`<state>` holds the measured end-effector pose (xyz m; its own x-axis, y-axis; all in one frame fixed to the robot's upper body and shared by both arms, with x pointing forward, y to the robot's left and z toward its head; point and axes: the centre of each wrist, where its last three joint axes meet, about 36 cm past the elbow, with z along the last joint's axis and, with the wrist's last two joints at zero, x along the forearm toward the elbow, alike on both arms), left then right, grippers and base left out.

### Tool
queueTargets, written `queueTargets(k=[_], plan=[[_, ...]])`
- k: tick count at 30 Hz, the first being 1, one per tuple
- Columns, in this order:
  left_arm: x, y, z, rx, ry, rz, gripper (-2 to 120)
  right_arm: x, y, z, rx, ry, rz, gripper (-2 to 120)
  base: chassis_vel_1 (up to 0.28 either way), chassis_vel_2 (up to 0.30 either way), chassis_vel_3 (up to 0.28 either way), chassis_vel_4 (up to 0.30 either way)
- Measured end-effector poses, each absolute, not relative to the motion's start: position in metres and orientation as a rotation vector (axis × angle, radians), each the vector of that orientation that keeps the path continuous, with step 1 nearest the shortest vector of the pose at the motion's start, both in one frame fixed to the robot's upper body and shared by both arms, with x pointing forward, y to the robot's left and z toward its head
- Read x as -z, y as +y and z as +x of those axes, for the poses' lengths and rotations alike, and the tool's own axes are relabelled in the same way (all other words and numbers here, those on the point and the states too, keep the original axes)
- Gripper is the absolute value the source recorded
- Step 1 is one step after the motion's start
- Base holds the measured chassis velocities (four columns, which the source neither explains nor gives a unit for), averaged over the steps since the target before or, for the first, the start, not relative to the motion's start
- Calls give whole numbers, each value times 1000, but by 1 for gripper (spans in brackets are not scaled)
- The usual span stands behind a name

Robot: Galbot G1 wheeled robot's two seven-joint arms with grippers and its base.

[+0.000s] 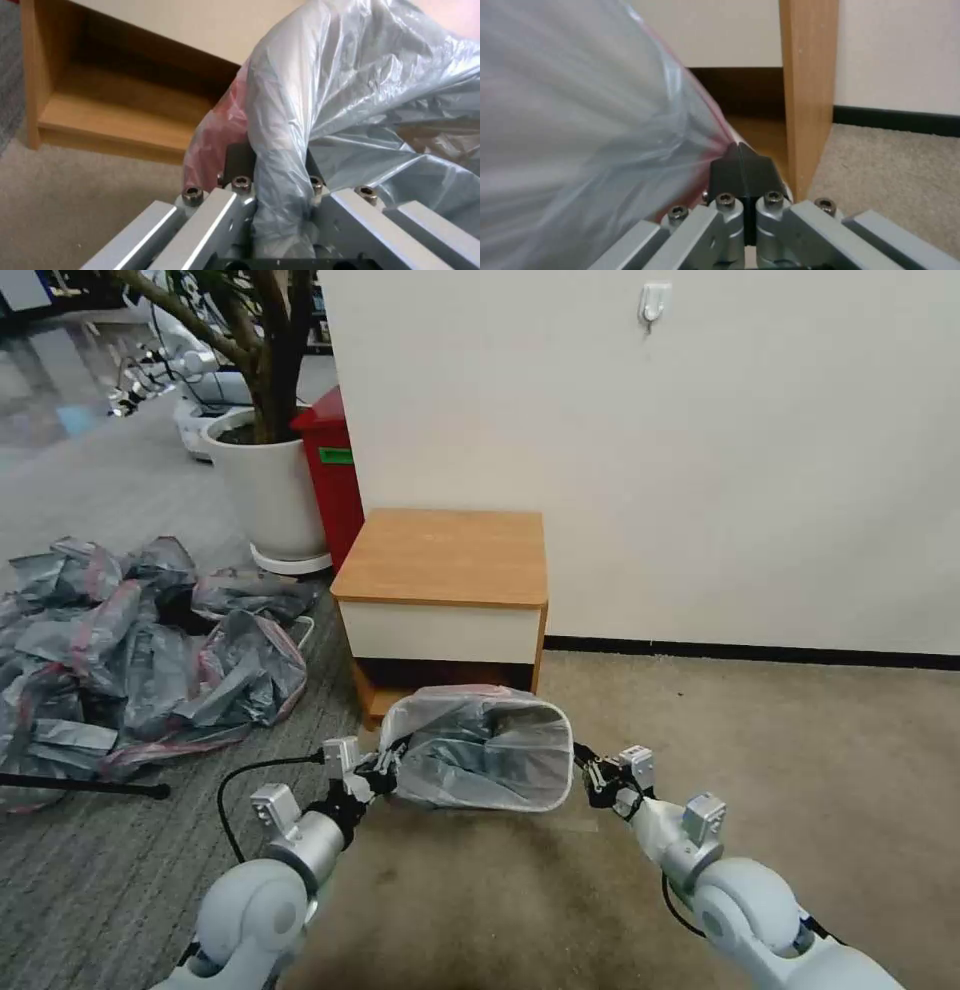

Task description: Pick up the garbage bag from the table and place it over the trash can.

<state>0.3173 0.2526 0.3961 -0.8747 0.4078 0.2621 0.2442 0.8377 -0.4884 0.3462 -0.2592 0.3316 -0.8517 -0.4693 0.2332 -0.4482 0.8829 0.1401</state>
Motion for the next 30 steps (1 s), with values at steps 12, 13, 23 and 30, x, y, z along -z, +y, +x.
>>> queueTargets(k=[12,13,23,30], plan=[[-396,249,309,-657,-2643,-485,3,-317,-255,350,77,-2794,642,0,0,0,0,0],[-396,249,309,-657,-2643,-485,3,-317,-255,350,77,-2794,642,0,0,0,0,0],[-398,252,312,-680,-2662,-470,3,-313,-274,345,-47,-2828,568,0,0,0,0,0],[-396,255,317,-688,-2676,-444,3,-321,-295,329,-190,-2902,469,0,0,0,0,0]])
